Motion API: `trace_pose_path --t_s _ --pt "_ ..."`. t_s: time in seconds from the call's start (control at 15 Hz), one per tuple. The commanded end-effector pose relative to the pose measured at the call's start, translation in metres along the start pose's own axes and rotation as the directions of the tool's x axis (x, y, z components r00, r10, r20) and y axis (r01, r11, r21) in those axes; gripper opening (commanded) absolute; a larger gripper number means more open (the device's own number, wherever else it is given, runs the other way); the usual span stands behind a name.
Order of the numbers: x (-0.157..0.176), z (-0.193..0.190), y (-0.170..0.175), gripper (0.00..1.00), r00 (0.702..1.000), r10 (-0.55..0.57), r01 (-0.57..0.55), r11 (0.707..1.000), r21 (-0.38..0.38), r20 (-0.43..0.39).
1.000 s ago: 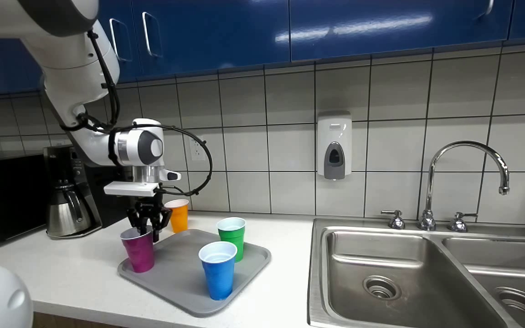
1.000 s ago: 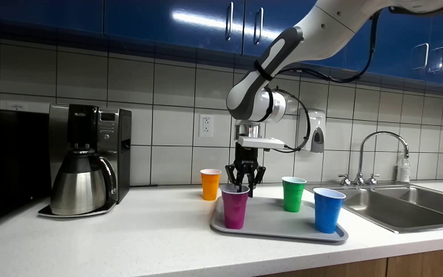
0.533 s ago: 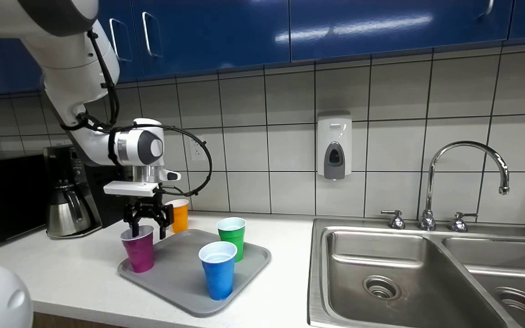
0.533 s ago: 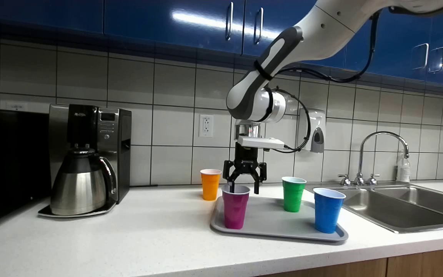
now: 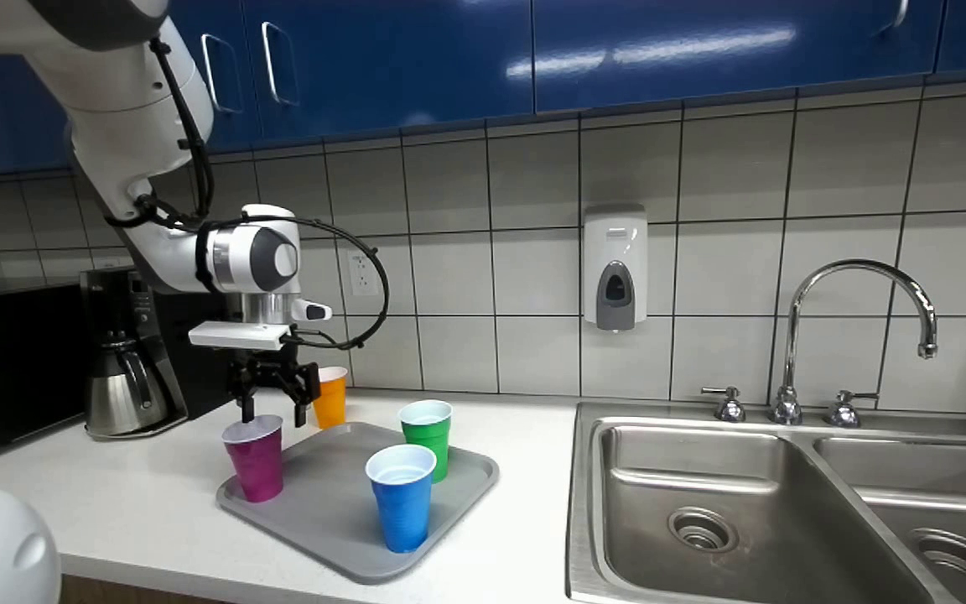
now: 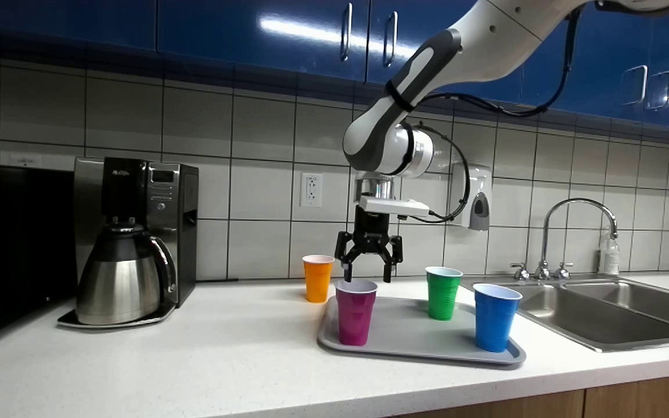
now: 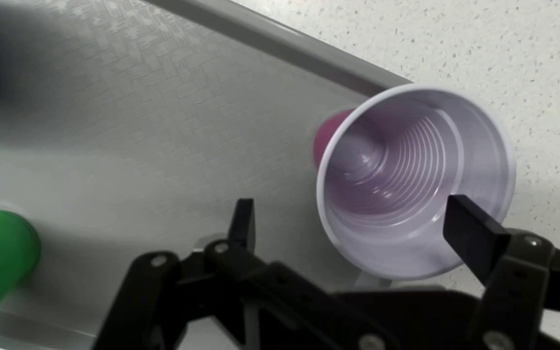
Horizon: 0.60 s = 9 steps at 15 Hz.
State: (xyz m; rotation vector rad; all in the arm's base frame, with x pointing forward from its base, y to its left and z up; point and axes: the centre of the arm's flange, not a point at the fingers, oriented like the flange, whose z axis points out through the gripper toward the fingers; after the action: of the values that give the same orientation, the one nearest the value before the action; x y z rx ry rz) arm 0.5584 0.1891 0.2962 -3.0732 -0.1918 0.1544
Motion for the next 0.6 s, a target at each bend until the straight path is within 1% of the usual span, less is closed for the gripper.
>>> trace_pose_path --t_s 0.0,0.53 --pt "-0.010 -0.022 0.000 1.00 1.000 0.019 -0.018 1.000 0.014 -0.016" --pt "0.005 -0.045 -0.009 1.00 0.998 0.039 -0.038 0.999 0.024 -0.057"
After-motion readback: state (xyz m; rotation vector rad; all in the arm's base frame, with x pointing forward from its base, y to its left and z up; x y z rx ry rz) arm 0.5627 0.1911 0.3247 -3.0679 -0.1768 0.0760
